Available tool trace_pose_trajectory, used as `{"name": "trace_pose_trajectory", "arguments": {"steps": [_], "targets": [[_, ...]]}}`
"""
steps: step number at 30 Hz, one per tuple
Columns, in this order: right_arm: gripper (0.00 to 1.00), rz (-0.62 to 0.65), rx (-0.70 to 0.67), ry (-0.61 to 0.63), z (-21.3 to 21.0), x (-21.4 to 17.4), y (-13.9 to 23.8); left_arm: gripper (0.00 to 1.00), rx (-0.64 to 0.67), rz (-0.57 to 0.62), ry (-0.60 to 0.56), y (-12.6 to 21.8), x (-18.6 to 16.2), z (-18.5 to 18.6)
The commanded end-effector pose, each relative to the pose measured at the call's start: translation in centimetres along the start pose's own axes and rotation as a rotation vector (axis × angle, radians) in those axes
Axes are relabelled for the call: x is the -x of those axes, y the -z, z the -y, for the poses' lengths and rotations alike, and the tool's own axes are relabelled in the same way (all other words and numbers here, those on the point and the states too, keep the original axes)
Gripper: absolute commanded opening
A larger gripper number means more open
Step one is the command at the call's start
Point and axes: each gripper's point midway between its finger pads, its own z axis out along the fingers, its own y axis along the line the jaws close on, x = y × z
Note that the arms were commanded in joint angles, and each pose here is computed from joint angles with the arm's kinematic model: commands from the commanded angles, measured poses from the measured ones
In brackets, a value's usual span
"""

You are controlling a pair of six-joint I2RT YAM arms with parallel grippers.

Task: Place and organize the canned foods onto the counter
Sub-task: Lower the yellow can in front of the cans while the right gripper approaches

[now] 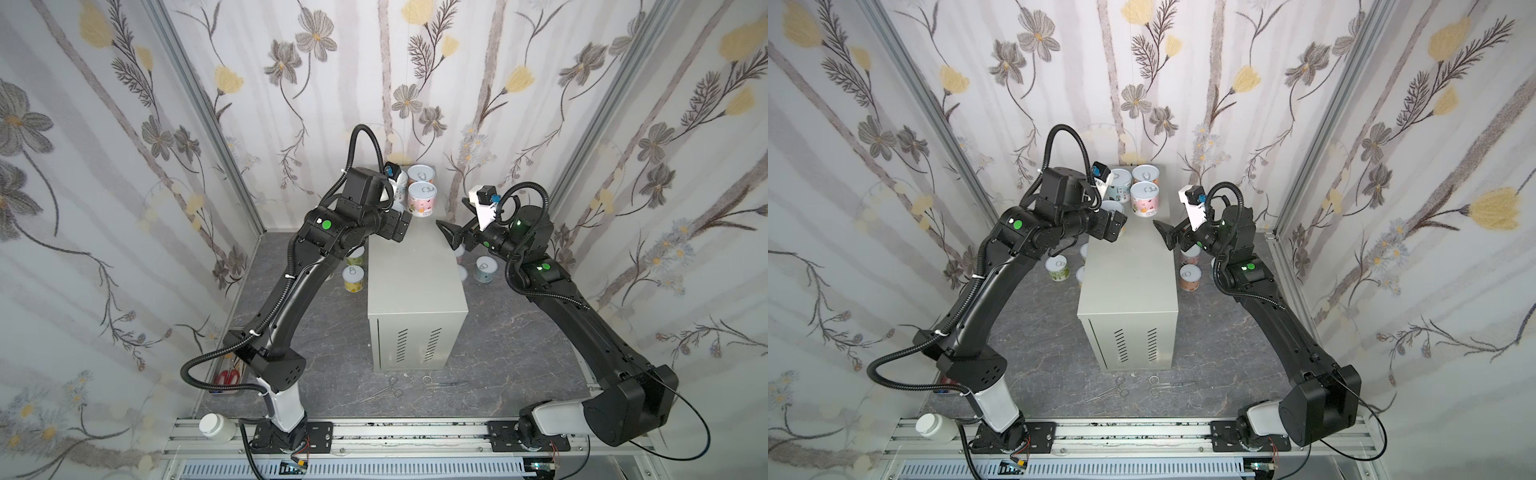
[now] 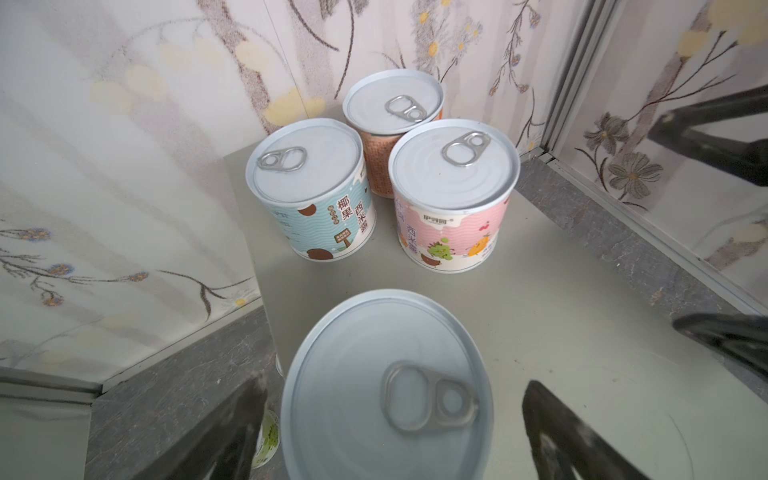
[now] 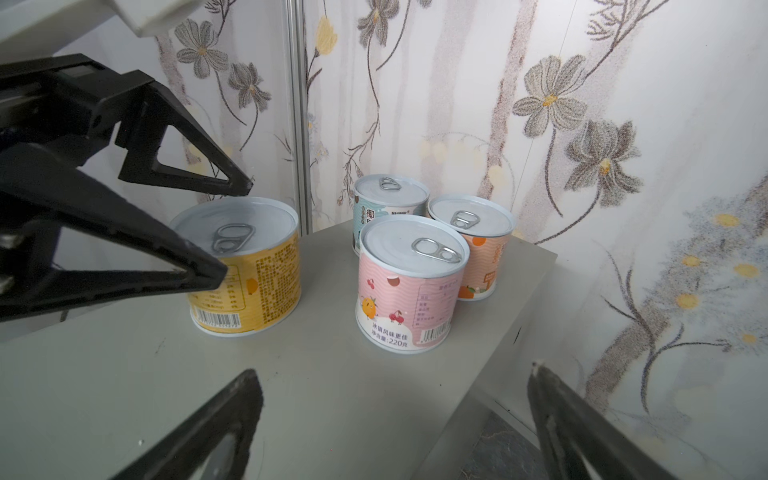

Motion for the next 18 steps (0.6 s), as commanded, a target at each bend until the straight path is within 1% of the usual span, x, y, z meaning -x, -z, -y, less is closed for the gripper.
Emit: {"name": "trace_pose_trajectory", "arguments": {"steps": [1, 4, 7, 11, 15, 18], "targets": [[1.0, 0.069, 0.02, -0.003, -0.1, 1.4, -0.5, 0.98, -0.025, 0.135, -0.057, 1.1, 1.4, 0.1], [1.0, 0.075, 0.012, -0.011, 0.1, 1.2, -0.9, 0.99, -0.018, 0.208, -0.057, 2.5, 0.7, -0.6], [1.0, 0.082, -0.003, -0.012, 0.2, 1.2, -1.2, 0.99, -0.014, 0.254, -0.041, 3.6, -0.3, -1.5], [1.0, 0.091, -0.003, -0.032, 0.3, 1.3, -1.8, 0.99, -0.012, 0.327, -0.053, 4.8, -0.9, -1.9], [0.99, 0.087, 0.001, -0.055, 0.1, 1.2, -2.5, 0.98, -0.038, 0.402, -0.044, 5.3, -1.2, -2.2], [1.0, 0.084, -0.014, -0.051, 0.1, 1.2, -2.9, 0.97, -0.069, 0.425, -0.045, 5.1, -1.3, -2.1]]}}
